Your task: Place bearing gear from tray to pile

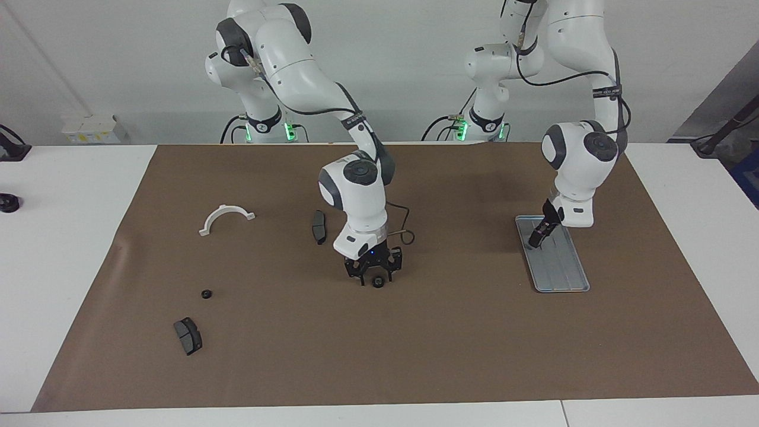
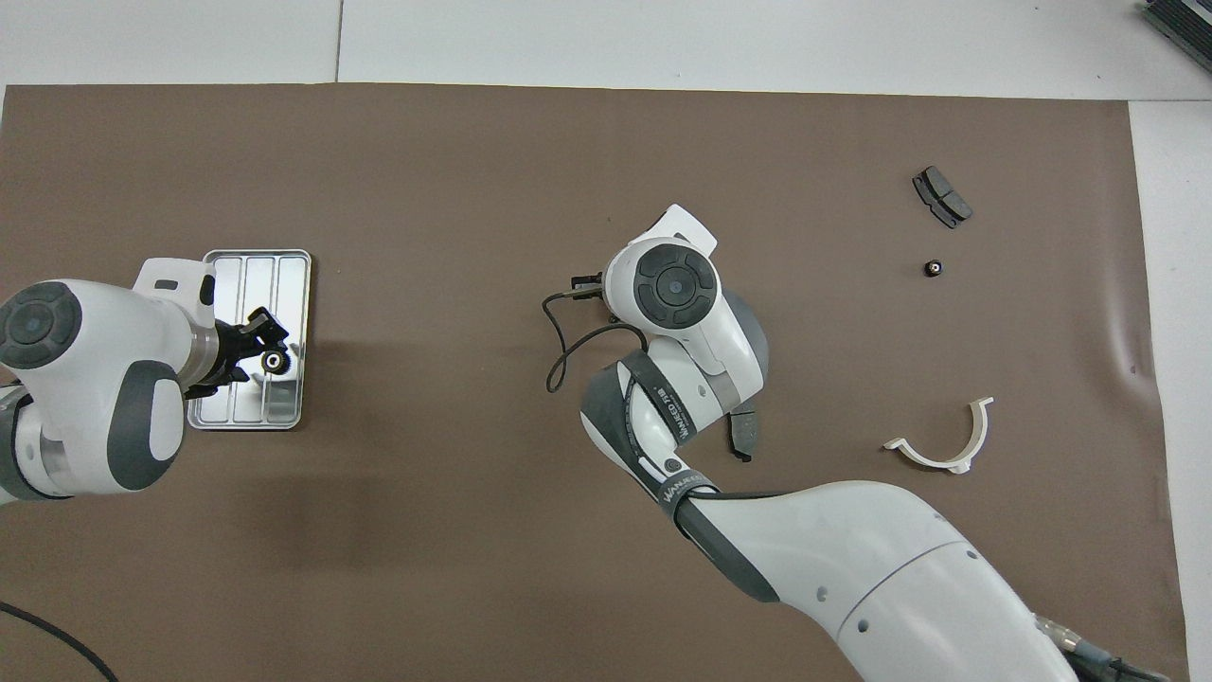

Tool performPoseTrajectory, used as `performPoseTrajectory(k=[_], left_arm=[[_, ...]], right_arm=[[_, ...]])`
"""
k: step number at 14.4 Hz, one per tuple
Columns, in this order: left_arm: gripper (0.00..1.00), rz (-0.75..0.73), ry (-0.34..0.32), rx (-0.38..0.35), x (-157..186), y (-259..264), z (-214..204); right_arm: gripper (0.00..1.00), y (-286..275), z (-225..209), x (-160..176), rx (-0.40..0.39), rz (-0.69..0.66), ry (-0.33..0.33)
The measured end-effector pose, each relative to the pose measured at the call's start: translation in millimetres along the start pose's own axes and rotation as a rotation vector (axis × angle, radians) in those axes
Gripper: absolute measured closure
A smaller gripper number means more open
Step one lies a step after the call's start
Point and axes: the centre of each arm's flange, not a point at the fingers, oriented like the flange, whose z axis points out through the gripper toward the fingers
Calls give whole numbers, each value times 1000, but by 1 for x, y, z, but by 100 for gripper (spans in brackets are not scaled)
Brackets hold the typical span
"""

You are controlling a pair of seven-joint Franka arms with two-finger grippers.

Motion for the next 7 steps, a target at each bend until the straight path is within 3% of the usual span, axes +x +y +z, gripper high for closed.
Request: performPoseTrajectory(k=[1, 2, 5, 7], left_arm=[[43, -1, 3, -3, -1, 0, 1], [50, -1, 5, -4, -1, 0, 2], [52, 2, 14, -12, -2, 1, 4], [53, 7, 16, -15, -4, 3, 6]], right_arm=[[33, 0, 0, 0, 0, 0, 0], [35, 1, 0, 0, -1, 0, 1], [63, 2, -3, 2, -3, 2, 4], [64, 2, -4, 1, -2, 1, 3]])
